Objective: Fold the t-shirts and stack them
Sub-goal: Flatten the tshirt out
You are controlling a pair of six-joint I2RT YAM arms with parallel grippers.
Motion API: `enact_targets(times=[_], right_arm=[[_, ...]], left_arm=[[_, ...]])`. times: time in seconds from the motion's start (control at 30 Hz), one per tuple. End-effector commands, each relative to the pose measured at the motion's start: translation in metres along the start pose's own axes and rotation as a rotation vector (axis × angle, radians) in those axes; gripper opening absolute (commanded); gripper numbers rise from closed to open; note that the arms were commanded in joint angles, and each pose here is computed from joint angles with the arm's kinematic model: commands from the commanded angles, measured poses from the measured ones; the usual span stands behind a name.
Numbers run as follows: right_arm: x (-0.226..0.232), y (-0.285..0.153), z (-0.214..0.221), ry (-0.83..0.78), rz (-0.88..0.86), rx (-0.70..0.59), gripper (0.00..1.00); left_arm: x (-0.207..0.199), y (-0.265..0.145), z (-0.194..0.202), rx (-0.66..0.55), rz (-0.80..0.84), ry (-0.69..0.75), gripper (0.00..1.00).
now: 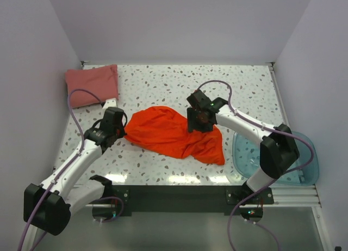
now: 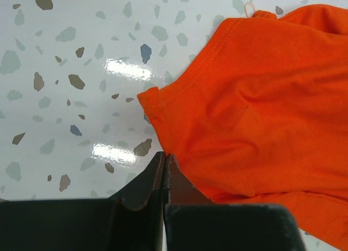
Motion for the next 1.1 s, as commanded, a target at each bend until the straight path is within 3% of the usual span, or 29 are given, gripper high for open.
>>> enact_targets(times=[0.0, 0.57, 0.73, 0.77, 0.8, 0.87, 1.07], right_arm=[[-0.007, -0.008, -0.003, 0.060, -0.009, -0.044, 0.61], [-0.013, 0.042, 0.014, 0.117, -0.045, 0.075, 0.57], [-0.014, 0.041, 0.011, 0.113, -0.014, 0.067, 0.47], [-0.014, 0.038, 0.010, 0.113, -0.014, 0.060, 0.43], [-0.016, 0.034, 0.009, 0.112, 0.004, 0.052, 0.32], [-0.014, 0.026, 0.004, 0.108, 0.010, 0.032, 0.24], [-0.021, -0.001, -0.003, 0.094, 0.056, -0.008, 0.23]], left_arm=[[-0.002, -0.005, -0.008, -0.034, 0.023, -0.040, 0.00], [-0.007, -0.001, -0.014, -0.027, 0.039, -0.023, 0.00], [-0.005, -0.002, -0.014, -0.033, 0.031, -0.023, 0.00], [-0.006, -0.001, -0.013, -0.031, 0.030, -0.020, 0.00], [-0.006, -0.001, -0.013, -0.032, 0.030, -0.021, 0.00], [-0.006, 0.000, -0.013, -0.029, 0.031, -0.023, 0.00], [-0.009, 0.003, -0.015, -0.025, 0.036, -0.019, 0.00]])
Point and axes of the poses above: each gripper's point midway between its finger pads, its own y axis out along the fingers, its own x axis along the line the jaws close on, z = x × y, the point moved 10 cm from there along -y, back along the fingers, and after that the axes turned 7 degrees about y, right-handed, at the moved point
